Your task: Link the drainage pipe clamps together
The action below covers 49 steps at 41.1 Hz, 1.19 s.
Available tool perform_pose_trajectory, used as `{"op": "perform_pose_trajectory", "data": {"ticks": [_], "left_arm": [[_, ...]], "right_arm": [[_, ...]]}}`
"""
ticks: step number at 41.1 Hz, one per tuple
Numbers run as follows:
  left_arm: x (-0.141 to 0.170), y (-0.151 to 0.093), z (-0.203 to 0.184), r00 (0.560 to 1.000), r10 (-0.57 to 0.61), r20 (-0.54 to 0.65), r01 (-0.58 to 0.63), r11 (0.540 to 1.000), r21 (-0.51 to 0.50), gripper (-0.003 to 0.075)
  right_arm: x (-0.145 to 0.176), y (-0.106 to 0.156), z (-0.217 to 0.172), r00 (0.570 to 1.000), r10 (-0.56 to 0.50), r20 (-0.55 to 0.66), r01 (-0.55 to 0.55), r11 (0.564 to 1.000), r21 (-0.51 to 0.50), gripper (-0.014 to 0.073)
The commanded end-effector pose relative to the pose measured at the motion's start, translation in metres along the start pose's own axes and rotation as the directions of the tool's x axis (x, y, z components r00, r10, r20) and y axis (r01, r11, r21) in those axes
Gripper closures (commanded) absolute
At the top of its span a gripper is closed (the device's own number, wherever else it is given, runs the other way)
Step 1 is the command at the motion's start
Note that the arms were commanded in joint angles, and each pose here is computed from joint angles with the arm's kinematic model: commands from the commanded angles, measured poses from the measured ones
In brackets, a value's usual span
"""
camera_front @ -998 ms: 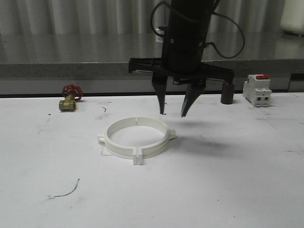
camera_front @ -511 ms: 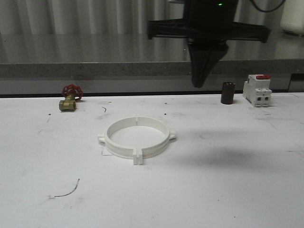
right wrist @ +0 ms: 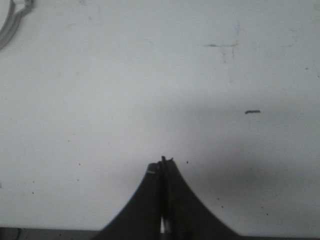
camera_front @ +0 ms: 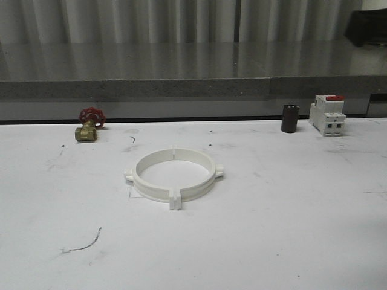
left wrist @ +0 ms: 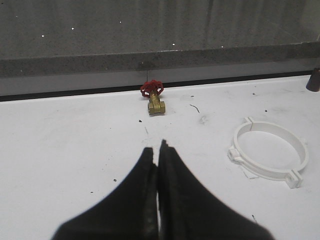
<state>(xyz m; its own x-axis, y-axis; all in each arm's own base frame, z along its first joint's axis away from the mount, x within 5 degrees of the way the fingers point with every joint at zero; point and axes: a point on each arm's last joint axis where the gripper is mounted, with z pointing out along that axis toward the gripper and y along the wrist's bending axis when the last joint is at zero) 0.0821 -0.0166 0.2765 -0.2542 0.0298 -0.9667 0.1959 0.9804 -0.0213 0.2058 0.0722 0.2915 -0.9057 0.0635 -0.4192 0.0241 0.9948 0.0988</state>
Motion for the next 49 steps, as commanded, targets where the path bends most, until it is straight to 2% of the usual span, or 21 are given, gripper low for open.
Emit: {"op": "perform_pose_trajectory", "data": {"ticks": [1,5,10,18,27,49], "left_arm": [[-0.016,-0.001,-0.003,0.995,0.0,0.101,-0.002,1.0,0.011,0.0741],[-0.016,-0.001,-0.003,0.995,0.0,0.101,-0.002,1.0,0.011,0.0741],[-0.016,-0.001,-0.003,0.995,0.0,0.101,-0.002,1.0,0.011,0.0741],[-0.016,-0.001,-0.003,0.995,0.0,0.101,-0.002,1.0,0.011,0.0741],[-0.016,-0.001,-0.003,0.995,0.0,0.101,-0.002,1.0,0.011,0.0741],[-0.016,-0.001,-0.003,0.995,0.0,0.101,-0.002,1.0,0.011,0.0741]], "right_arm": [[0.013,-0.012,-0.021,0.989,-0.022,0.149,0.026,0.999,-0.024,0.0711],[0.034,-0.023,-0.029,0.964,-0.045,0.263,0.056,0.998,-0.032,0.0711],[0.059,-0.037,-0.035,0.909,-0.088,0.408,0.108,0.994,-0.025,0.0711],[0.103,-0.059,-0.043,0.802,-0.111,0.587,0.149,0.989,-0.017,0.0711],[0.121,-0.068,-0.062,0.664,-0.095,0.742,0.172,0.985,-0.028,0.0711],[0.122,-0.069,-0.063,0.655,-0.098,0.749,0.173,0.985,-0.023,0.0711]]}}
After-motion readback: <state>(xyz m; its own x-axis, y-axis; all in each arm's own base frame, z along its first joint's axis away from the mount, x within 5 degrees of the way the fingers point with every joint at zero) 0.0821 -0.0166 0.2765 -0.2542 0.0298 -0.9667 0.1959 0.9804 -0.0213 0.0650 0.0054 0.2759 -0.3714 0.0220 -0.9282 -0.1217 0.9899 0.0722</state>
